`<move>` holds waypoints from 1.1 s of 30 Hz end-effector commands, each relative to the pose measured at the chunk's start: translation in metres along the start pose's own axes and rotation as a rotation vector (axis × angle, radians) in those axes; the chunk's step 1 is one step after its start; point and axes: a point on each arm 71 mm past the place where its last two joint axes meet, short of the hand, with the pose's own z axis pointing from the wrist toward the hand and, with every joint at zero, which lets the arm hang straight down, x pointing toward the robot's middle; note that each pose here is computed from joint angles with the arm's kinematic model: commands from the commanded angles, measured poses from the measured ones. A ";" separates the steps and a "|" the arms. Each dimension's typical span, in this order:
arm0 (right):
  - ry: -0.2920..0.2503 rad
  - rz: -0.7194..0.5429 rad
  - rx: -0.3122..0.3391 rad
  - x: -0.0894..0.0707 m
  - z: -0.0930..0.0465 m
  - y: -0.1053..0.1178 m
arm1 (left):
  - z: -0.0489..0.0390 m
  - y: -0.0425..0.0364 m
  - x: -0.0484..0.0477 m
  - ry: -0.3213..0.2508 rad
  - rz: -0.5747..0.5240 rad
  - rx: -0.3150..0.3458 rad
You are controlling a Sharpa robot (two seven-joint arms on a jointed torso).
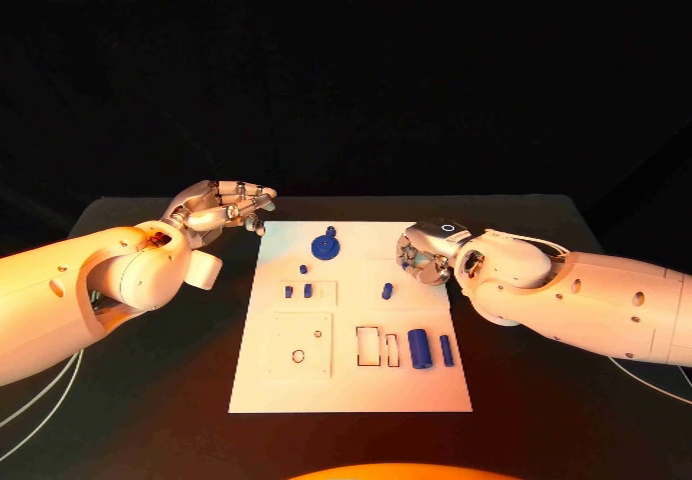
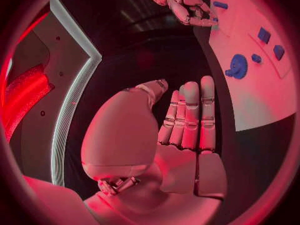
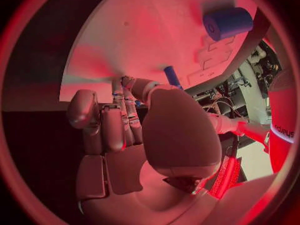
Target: Assemble the parts on the task board
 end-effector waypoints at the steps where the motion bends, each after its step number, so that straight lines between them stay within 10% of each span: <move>1: 0.037 -0.021 0.013 0.010 -0.002 0.000 | 0.0004 -0.0015 0.0024 0.015 0.006 0.012; 33: -0.150 0.075 -0.005 -0.016 -0.015 -0.001 | 0.0012 -0.0001 0.0007 0.010 -0.015 0.003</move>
